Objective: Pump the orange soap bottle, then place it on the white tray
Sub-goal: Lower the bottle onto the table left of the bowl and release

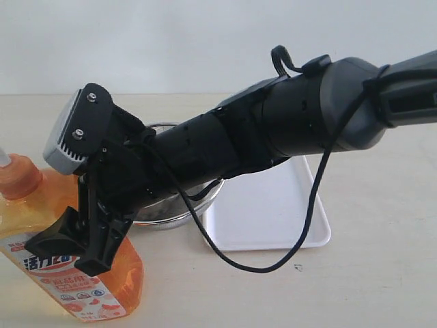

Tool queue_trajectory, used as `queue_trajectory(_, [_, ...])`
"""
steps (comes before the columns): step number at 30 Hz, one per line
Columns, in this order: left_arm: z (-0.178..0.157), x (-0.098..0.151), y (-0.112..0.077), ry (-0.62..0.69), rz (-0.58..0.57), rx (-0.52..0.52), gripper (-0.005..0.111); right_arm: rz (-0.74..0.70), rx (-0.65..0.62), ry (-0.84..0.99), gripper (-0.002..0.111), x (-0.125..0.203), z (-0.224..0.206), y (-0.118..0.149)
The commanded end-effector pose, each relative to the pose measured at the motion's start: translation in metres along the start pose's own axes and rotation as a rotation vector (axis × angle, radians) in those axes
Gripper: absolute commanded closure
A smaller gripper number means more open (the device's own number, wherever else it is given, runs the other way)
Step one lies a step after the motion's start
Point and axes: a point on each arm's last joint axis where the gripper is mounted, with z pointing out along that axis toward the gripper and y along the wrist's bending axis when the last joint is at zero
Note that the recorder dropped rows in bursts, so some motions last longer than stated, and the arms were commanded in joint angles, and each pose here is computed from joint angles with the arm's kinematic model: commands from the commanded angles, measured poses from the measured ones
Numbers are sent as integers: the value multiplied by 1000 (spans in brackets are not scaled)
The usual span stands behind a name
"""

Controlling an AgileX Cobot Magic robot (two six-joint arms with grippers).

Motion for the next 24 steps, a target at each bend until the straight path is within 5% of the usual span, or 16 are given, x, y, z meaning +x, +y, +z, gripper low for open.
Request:
queue_trajectory(1, [0, 0, 0, -10, 6, 1, 102, 12, -6, -8, 94, -6, -3, 1])
queue_trajectory(10, [0, 0, 0, -10, 6, 1, 102, 72, -15, 16, 41, -4, -4, 2])
queue_trajectory(24, [0, 0, 0, -10, 6, 1, 102, 74, -27, 104, 23, -9, -15, 7])
